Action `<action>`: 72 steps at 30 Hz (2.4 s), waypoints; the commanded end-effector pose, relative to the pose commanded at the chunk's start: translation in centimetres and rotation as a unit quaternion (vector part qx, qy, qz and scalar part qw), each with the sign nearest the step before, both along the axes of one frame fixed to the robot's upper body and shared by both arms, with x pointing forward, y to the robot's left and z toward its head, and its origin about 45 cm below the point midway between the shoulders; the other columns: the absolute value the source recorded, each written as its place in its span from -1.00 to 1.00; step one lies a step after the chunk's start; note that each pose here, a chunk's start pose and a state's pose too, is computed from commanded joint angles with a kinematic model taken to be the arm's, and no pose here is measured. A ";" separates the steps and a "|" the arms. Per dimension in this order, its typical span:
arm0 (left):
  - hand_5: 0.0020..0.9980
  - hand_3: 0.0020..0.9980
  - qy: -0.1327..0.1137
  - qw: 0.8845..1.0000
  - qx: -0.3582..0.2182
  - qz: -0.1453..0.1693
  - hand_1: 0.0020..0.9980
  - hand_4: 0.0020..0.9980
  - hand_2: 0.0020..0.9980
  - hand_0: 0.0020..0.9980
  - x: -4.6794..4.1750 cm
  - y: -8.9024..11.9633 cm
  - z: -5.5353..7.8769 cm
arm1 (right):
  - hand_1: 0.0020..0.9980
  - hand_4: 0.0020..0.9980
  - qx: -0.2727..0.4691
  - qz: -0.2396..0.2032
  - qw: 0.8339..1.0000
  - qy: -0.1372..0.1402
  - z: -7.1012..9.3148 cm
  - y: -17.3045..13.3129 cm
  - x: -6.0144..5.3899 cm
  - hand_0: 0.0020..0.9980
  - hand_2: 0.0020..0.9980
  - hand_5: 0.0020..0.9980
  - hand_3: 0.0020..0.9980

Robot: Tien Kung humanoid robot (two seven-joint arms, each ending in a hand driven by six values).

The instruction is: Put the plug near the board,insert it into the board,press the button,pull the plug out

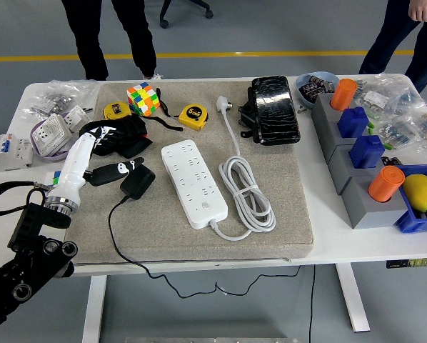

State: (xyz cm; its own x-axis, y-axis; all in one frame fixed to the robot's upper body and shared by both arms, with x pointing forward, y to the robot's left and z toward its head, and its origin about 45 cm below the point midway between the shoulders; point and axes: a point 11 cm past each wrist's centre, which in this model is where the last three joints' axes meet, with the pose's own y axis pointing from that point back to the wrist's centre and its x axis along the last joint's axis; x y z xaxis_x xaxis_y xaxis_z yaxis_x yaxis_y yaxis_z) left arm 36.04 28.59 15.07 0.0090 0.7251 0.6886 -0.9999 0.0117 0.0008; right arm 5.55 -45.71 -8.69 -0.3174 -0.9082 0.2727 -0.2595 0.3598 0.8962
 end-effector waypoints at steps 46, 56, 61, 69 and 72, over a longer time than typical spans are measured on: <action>0.00 0.51 0.059 0.993 0.101 -0.023 0.47 1.00 0.50 0.43 -0.67 -1.4 -2.9 | 0.30 0.84 -0.002 0.003 1.000 -0.001 0.1 -0.2 0.2 0.13 0.26 -0.04 0.08; -0.03 0.50 0.069 0.992 0.106 -0.020 0.41 1.00 0.43 0.38 -0.55 -1.5 -3.3 | 0.30 0.84 -0.002 0.005 1.000 0.000 0.1 -0.2 0.1 0.13 0.26 -0.04 0.08; -0.03 0.50 0.071 0.991 0.109 -0.018 0.41 1.00 0.43 0.38 -0.31 -1.6 -3.4 | 0.30 0.84 -0.002 0.005 1.000 -0.001 0.1 -0.2 0.1 0.13 0.26 -0.04 0.08; -0.16 0.42 0.080 0.989 0.120 -0.013 0.25 1.00 0.29 0.21 -0.03 -1.6 -3.6 | 0.30 0.84 -0.002 0.004 1.000 0.000 0.1 -0.2 0.0 0.14 0.26 -0.04 0.08; -0.16 0.42 0.082 0.989 0.122 -0.011 0.25 1.00 0.29 0.21 0.03 -1.6 -3.6 | 0.30 0.84 -0.002 0.005 1.000 0.000 0.1 -0.2 0.0 0.14 0.26 -0.04 0.08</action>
